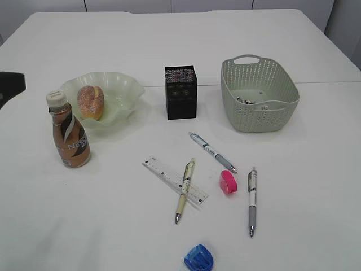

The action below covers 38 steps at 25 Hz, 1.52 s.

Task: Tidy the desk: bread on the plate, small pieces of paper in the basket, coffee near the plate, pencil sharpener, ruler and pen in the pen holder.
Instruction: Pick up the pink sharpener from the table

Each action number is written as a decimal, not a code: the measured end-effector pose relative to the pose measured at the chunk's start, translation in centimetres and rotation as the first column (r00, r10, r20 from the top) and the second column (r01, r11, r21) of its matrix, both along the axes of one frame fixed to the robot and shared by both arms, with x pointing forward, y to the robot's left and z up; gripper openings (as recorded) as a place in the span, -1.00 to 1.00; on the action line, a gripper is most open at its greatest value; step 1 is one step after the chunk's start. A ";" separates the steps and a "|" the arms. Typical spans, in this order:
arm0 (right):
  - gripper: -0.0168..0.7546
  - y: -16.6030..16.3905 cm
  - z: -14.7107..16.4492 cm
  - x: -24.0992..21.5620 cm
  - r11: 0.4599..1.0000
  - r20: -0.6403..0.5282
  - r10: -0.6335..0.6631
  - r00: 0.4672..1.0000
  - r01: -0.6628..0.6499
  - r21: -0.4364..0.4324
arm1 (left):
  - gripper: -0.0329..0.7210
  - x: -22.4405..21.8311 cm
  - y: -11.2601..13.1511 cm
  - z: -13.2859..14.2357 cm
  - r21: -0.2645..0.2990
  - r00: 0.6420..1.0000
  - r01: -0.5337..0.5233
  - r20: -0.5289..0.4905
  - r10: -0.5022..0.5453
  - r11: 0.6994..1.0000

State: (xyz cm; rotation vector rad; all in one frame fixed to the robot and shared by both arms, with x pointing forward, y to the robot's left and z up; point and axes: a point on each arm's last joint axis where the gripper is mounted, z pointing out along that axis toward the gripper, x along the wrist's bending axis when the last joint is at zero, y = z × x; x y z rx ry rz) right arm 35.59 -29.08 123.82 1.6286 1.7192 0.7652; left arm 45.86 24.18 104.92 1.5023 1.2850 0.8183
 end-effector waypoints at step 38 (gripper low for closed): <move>0.17 12.7 -16.6 16.4 0.991 -0.659 0.127 0.741 -0.065 0.119 | 0.33 -8.2 2.4 4.3 0.177 0.641 -0.018 -0.753 0.148 0.984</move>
